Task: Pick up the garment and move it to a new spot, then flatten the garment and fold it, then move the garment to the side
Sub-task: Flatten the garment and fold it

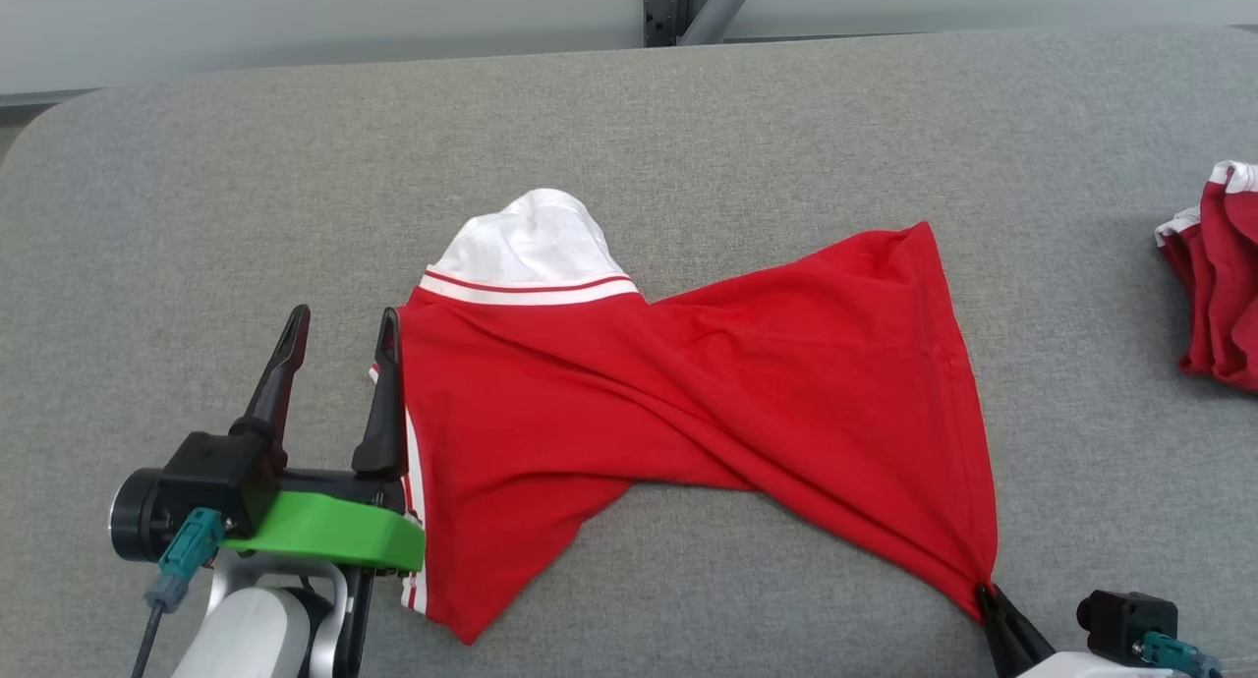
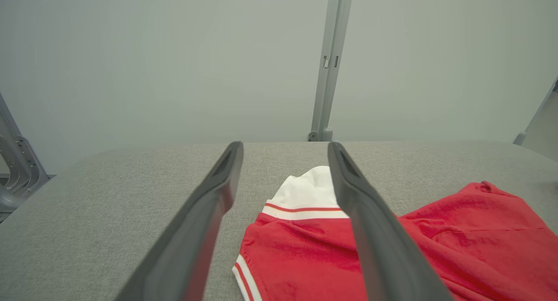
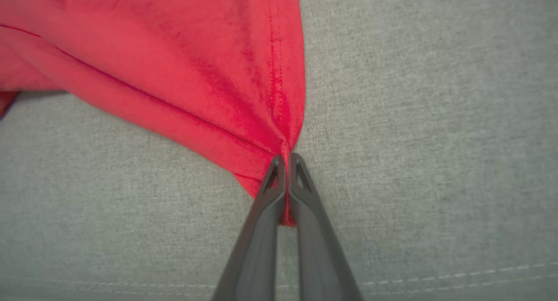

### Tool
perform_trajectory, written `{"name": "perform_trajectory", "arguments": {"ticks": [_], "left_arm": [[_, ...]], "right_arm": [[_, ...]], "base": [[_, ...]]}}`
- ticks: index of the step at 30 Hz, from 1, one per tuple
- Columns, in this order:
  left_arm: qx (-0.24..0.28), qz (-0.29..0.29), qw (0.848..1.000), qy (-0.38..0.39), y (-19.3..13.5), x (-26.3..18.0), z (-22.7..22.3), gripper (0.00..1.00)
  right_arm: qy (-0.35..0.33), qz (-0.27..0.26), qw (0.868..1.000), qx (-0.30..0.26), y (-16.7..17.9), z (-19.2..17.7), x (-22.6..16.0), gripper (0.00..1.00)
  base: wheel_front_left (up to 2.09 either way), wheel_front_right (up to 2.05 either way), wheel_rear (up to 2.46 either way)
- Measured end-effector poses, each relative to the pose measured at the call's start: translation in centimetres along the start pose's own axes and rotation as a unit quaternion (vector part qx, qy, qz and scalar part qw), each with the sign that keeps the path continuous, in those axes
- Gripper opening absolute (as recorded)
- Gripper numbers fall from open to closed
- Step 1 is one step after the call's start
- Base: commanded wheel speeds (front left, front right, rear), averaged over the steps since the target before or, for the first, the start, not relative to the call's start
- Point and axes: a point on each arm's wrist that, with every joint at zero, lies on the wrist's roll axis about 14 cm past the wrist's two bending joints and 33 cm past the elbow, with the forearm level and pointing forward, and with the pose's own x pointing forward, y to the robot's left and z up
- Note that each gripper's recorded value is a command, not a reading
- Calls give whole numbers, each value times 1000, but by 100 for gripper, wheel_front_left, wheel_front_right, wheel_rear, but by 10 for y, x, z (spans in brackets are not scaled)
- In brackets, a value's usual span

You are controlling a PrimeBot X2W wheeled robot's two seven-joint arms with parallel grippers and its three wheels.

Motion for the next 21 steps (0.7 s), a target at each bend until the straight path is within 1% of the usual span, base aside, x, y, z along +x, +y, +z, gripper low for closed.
{"name": "perform_trajectory", "arguments": {"ticks": [2,5,6,7,10,13,16,21], "left_arm": [[0,3,1000,-1,1,-2,1,100],[2,6,1000,2,3,-4,1,100],[2,6,1000,2,3,-4,1,100],[2,6,1000,1,2,-4,2,100],[2,6,1000,2,2,-6,2,100],[1,11,1000,3,4,-8,3,100],[1,15,1000,3,5,-11,4,100],[1,27,1000,5,10,-18,3,100]], "right_arm": [[3,-1,1000,7,0,-6,-1,0],[-10,-2,1000,10,1,-3,3,0],[-10,-2,1000,10,1,-3,3,38],[-19,-1,1000,10,1,0,4,100],[-56,-2,998,-1,1,19,8,100],[-109,-5,994,-15,-2,48,8,100],[-164,-4,986,-32,-3,80,6,100],[-250,10,966,-61,9,134,-3,100]], "base": [[0,0,0],[0,0,0],[0,0,0],[0,0,0],[0,0,0],[0,0,0],[0,0,0],[0,0,0]]}}
